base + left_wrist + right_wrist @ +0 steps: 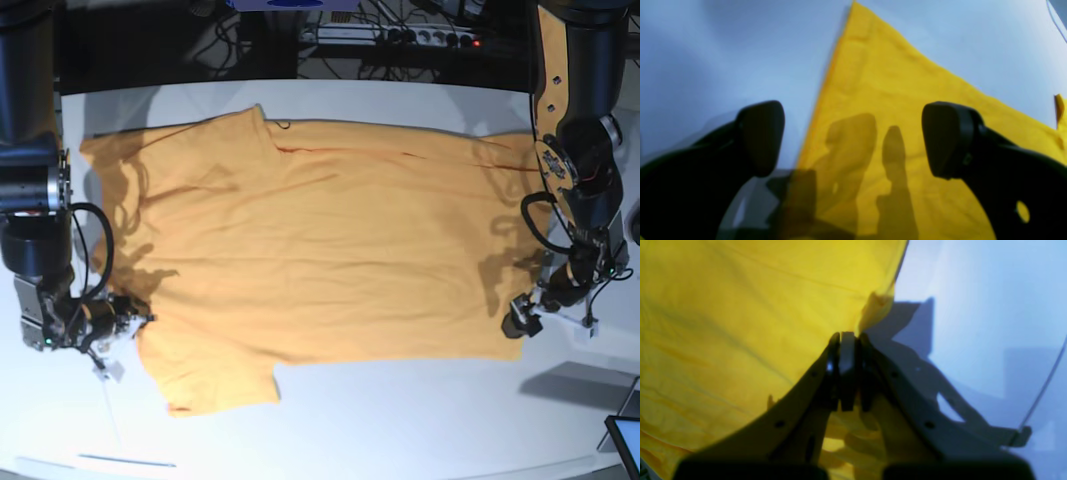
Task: Fold the T-shirt properly
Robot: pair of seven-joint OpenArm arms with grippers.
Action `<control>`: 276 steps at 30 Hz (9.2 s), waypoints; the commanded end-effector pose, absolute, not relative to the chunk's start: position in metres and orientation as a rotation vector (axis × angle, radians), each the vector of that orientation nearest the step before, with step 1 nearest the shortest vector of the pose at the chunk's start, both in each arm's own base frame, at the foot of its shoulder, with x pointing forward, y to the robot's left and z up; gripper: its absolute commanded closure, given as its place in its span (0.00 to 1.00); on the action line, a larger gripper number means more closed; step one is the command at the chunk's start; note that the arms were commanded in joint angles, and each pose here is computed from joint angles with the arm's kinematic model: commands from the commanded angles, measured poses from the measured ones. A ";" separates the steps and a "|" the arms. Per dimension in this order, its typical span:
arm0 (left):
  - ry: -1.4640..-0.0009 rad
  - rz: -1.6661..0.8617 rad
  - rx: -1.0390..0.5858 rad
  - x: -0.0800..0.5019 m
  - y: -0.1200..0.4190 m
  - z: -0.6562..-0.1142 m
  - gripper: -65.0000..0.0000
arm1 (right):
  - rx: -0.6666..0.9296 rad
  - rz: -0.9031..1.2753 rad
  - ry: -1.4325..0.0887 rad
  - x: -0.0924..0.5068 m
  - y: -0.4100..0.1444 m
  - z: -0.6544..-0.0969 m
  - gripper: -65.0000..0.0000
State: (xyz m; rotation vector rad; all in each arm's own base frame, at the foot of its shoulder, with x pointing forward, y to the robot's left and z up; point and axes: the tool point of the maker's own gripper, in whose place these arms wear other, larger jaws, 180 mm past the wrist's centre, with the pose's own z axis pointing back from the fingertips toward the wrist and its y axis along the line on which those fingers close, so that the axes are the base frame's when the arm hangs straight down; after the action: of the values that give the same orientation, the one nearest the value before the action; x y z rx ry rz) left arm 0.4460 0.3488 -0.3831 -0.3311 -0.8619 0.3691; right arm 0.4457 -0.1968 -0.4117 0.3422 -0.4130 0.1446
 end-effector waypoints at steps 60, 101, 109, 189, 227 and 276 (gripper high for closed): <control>-0.953 -0.039 -0.058 0.434 0.361 -0.315 1.00 | 0.326 0.151 -0.448 0.452 -0.205 -0.402 1.00; -0.895 -0.257 0.098 0.394 0.335 -0.296 1.00 | 0.144 0.356 -0.630 0.437 -0.236 -0.327 1.00; -0.893 -0.270 0.108 0.390 0.334 -0.296 1.00 | 0.096 0.377 -0.653 0.419 -0.226 -0.316 1.00; -0.404 -0.563 0.160 0.212 0.292 -0.426 1.00 | 0.142 0.174 -0.449 0.289 -0.222 -0.384 0.99; -0.657 -0.218 0.283 0.269 0.382 -0.341 0.00 | 0.042 0.069 -0.509 0.325 -0.270 -0.374 0.31; -0.824 -0.171 0.401 0.300 0.391 -0.262 0.16 | -0.035 0.111 -0.632 0.353 -0.274 -0.339 0.32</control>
State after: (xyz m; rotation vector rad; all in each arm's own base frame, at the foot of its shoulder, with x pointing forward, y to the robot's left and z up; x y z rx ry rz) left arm 0.2960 0.3854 -0.2775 0.3702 -0.7933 -0.1691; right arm 0.3375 -0.2697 -0.3610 -0.0192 -0.5588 0.0989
